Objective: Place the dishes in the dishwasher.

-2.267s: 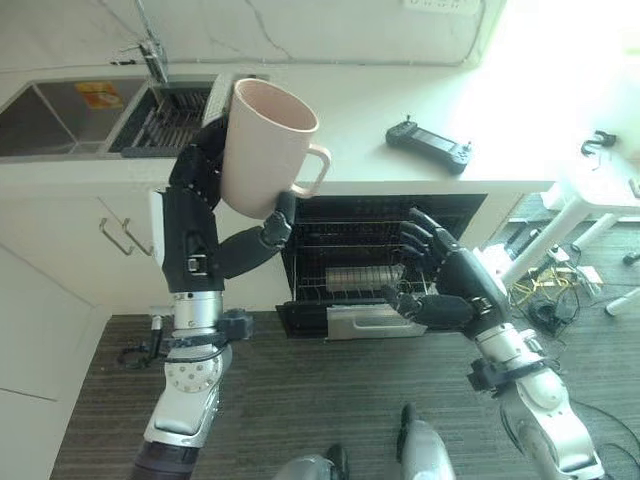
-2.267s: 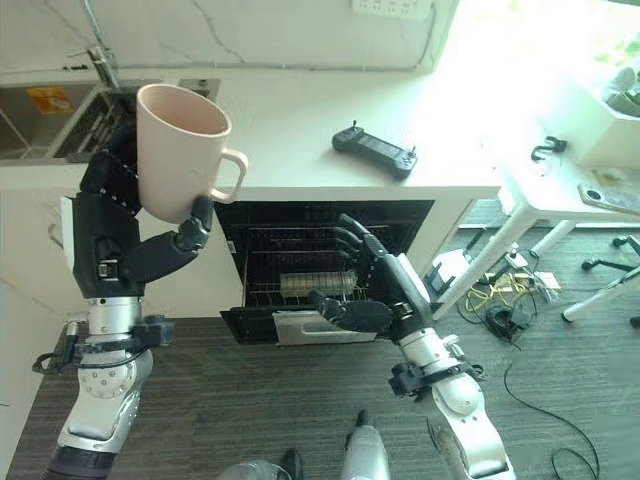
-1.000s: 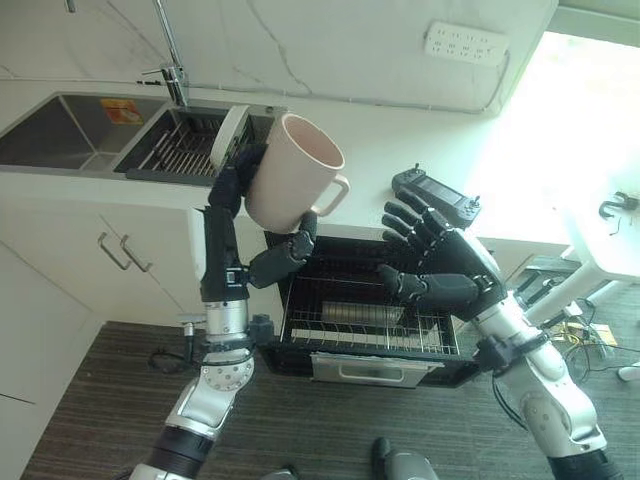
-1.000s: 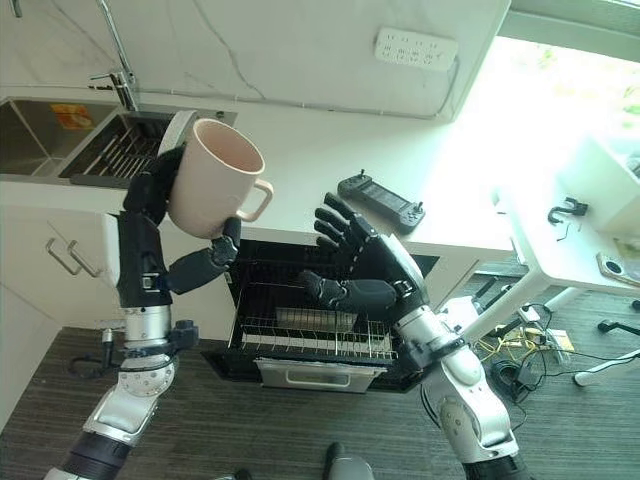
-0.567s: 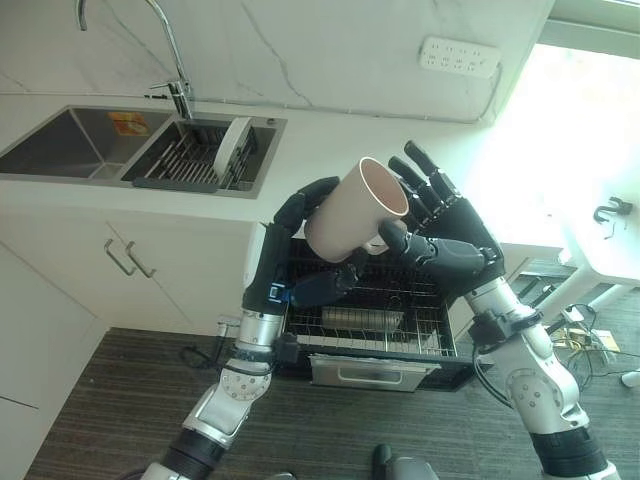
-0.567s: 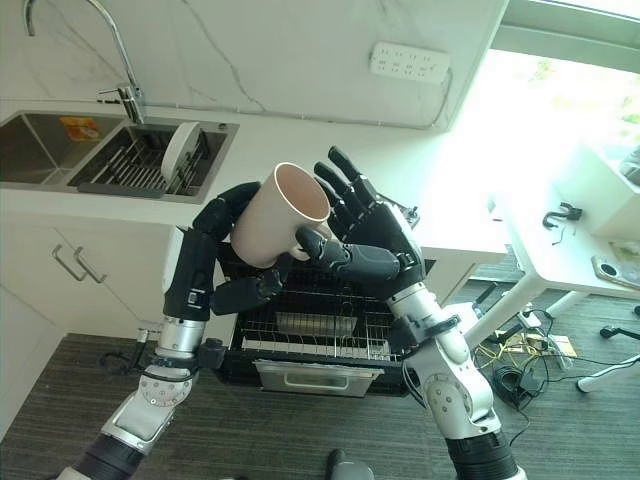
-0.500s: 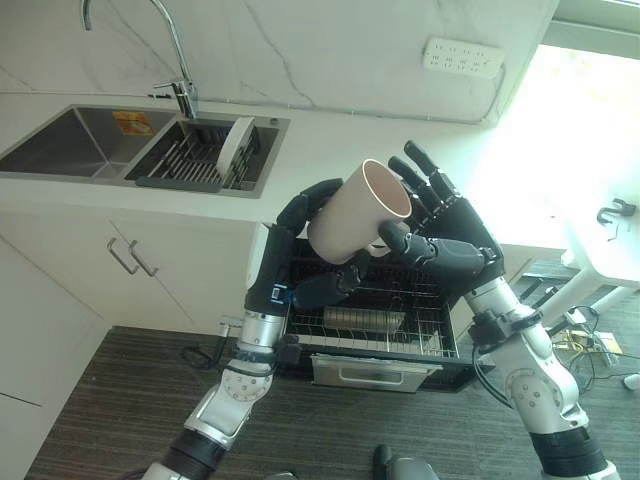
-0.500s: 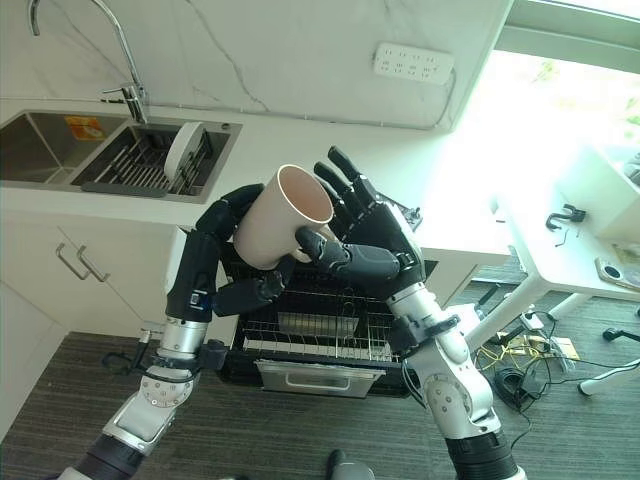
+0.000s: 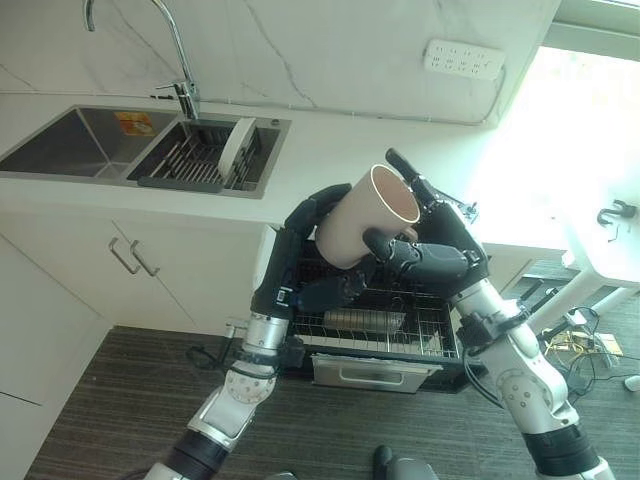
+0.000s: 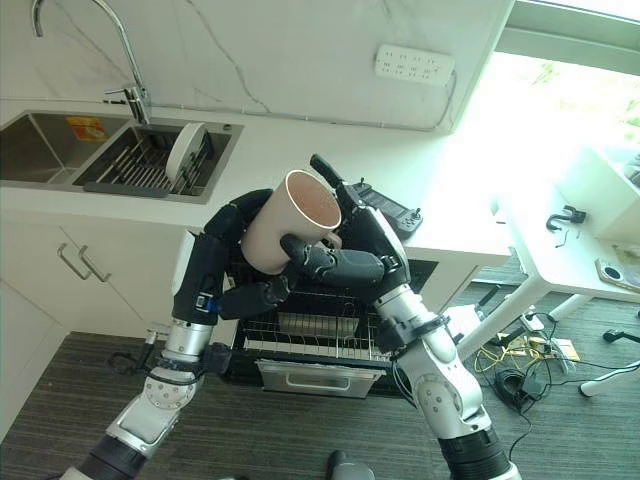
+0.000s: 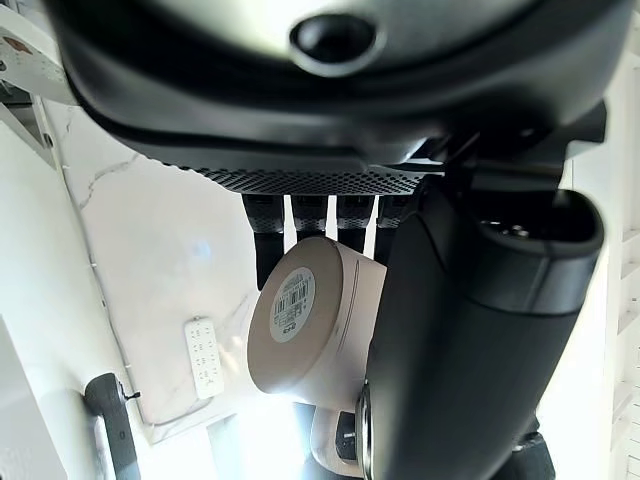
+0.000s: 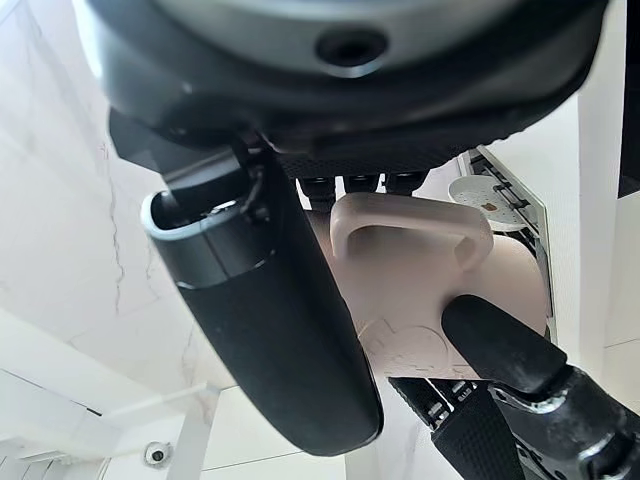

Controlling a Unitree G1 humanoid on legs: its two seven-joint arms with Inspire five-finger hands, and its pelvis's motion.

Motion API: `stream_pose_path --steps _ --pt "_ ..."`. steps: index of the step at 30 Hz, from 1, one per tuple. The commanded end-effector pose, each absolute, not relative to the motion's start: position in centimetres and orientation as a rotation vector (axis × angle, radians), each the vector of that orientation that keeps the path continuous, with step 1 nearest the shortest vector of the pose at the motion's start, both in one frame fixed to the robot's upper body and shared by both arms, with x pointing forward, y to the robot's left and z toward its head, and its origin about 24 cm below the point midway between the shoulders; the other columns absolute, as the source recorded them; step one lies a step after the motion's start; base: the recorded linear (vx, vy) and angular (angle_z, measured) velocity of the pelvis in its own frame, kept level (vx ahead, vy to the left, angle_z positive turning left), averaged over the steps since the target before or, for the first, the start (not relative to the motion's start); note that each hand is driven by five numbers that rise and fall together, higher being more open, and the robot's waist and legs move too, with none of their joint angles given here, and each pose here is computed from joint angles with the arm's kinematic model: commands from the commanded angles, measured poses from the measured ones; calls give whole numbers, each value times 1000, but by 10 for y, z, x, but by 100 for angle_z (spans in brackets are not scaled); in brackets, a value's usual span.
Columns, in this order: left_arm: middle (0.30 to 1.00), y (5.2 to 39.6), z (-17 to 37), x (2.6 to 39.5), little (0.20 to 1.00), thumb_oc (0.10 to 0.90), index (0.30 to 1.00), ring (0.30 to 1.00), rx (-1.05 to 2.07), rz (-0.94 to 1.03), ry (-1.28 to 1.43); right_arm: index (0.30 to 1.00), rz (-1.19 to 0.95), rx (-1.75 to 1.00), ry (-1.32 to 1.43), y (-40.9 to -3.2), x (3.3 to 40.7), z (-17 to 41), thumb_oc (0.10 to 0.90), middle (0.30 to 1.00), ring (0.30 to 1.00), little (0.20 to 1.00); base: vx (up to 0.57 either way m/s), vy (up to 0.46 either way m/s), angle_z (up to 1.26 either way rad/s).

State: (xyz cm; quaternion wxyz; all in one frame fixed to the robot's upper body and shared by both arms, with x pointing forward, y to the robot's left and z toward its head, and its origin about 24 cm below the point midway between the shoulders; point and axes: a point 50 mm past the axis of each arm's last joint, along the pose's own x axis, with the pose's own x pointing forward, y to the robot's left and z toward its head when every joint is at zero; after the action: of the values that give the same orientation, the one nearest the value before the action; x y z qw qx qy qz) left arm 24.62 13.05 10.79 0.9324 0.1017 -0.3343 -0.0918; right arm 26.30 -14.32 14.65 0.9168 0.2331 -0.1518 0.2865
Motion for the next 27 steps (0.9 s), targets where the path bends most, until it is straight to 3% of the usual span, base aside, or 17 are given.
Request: stream_pose_path --steps 1,9,10,11,12,27 --pt "300 110 161 239 300 400 300 300 60 -270 -983 900 634 483 -530 -140 269 189 800 900 900 900 0 0 0" --pt "300 106 161 238 300 400 300 300 52 -291 -976 900 655 501 -513 -132 269 187 800 900 900 900 0 0 0" --pt "300 106 161 238 300 400 300 300 51 -292 -974 841 652 507 -513 -132 268 187 761 841 841 841 0 0 0" --pt "300 104 160 238 300 400 300 300 52 -295 -973 352 641 519 -516 -132 269 187 435 352 352 352 0 0 0" --pt "300 104 161 238 300 400 300 300 52 -296 -974 300 635 522 -519 -132 269 187 400 300 300 300 0 0 0" --pt "300 105 154 240 300 400 300 300 58 -278 -917 300 528 513 -589 -138 267 193 400 300 300 300 -1 0 -1"
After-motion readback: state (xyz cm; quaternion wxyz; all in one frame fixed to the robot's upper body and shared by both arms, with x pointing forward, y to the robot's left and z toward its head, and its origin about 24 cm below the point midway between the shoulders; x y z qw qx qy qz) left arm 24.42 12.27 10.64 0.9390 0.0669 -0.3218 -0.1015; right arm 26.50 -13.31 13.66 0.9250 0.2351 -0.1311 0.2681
